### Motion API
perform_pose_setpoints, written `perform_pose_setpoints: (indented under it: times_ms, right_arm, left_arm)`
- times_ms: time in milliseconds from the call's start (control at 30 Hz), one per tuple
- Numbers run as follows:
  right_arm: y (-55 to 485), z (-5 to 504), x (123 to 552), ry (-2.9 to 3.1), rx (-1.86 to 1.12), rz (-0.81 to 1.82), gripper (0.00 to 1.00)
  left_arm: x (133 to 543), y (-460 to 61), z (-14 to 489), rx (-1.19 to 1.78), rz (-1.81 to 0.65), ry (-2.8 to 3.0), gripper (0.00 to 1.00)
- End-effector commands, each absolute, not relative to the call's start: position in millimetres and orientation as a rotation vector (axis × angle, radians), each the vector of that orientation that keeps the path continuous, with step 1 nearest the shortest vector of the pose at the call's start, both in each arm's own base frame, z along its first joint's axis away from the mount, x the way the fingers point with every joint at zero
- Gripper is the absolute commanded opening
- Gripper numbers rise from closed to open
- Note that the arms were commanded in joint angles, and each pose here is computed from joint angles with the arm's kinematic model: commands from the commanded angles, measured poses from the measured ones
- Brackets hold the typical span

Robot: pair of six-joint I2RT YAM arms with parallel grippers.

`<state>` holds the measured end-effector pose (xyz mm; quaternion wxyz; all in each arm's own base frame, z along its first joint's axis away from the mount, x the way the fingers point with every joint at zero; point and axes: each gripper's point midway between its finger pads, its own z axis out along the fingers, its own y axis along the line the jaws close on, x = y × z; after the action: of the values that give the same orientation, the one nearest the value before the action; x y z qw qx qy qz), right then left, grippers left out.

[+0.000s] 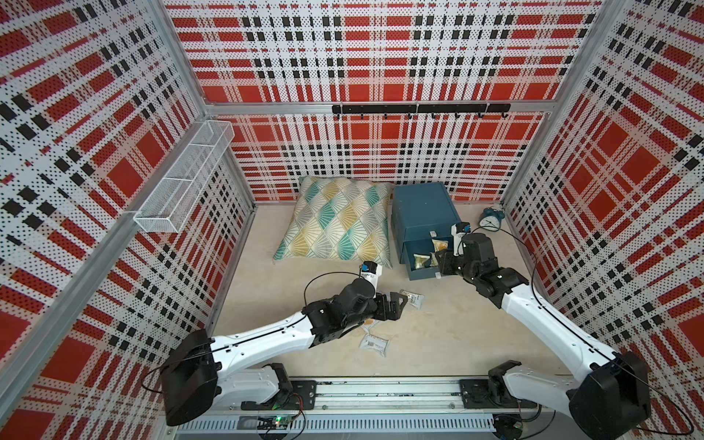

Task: Place the cookies into the drawer by color
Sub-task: Place the cookie in the drawer, then pick up the cookie at the center of the board.

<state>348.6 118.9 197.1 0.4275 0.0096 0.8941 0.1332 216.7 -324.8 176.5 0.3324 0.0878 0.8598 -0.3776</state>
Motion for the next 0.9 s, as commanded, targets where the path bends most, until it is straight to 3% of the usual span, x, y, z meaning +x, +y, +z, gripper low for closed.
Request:
perform_pose_setpoints:
  times_ms: [0,100,167,300,867]
  right_arm:
    - [114,190,355,2.247,0.026,0.349,0.41]
    - [113,191,362,2.248,0.022,0.368,0.46]
    - [115,191,364,2.254,0.006,0.379,0.61]
    - [122,198,359,2.244,-0.028,0.435,0.76]
    - [191,206,255,2.160,-0.329,0.884,0.91]
  left_arm:
    - [219,-342,200,0.279,-1.058,2.153,0.99]
    - [220,-340,206,0.263,-1.069,2.127,0.99]
    - [220,-336,208,0.244,-1.070,2.118,0.99]
    - [219,-323,208,0.194,-1.059,2.109,0.99]
    - [209,-257,176,-0.015,-0.995,2.152,0.99]
